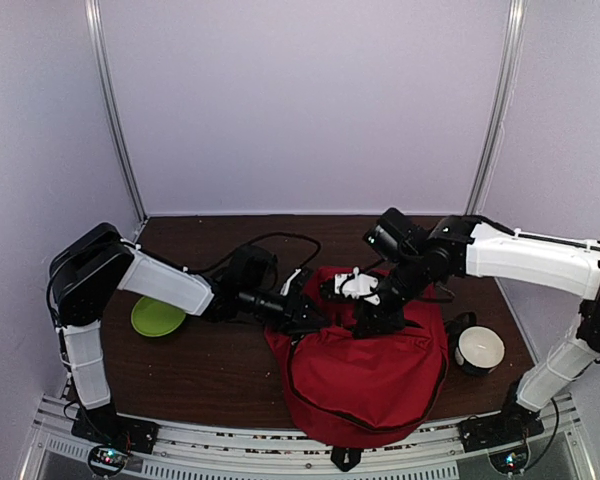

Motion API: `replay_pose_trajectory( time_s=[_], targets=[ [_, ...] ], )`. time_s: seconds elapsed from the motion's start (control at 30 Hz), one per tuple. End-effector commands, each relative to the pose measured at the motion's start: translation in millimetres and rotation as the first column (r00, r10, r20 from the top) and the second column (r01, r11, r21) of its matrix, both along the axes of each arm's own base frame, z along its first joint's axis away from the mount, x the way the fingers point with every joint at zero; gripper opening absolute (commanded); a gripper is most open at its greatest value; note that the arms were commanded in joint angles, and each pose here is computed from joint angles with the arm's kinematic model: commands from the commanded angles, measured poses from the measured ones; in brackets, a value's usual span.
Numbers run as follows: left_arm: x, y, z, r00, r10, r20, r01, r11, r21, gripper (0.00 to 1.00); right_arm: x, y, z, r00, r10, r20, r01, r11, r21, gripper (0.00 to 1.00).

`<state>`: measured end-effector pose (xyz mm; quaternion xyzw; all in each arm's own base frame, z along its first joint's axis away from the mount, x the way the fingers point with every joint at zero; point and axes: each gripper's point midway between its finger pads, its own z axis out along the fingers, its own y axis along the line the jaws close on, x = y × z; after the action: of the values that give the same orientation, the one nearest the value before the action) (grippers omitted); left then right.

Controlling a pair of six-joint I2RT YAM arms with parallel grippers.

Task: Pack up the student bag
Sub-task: Pick up the lower front pocket of the student bag.

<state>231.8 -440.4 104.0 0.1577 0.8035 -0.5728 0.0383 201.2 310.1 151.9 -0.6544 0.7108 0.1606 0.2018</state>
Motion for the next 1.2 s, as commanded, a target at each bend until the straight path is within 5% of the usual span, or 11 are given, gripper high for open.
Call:
replay_pose_trajectory(
  time_s=[0.0,0.3,0.57,0.9,1.17],
  targets=[
    [-1.1,-4.2,14.4,0.999,-0.009,0.033,0.012,0.996,-0.086,0.32,13.7,13.5,27.1,0.981,-0.086,-0.176,0.105,0.989,0.102,0.41],
    [-3.2,-0.9,16.7,1.000,0.006,0.030,-0.002,0.993,-0.118,0.25,27.7,22.5,-23.9,0.893,-0.229,-0.388,0.234,0.972,-0.035,0.39],
    [-3.0,-0.8,18.7,0.999,0.009,0.034,-0.005,0.992,-0.129,0.24,24.5,21.0,-44.1,0.829,-0.288,-0.479,0.280,0.956,-0.091,0.54],
    [-6.0,1.8,17.9,1.000,0.008,0.030,-0.004,0.990,-0.138,0.21,33.5,47.4,-12.5,0.802,-0.147,-0.578,0.260,0.959,0.116,0.37],
    [-6.8,4.3,18.5,0.999,0.018,0.031,-0.014,0.990,-0.139,0.21,31.0,49.8,-14.4,0.771,-0.114,-0.627,0.248,0.960,0.131,0.25]
  ],
)
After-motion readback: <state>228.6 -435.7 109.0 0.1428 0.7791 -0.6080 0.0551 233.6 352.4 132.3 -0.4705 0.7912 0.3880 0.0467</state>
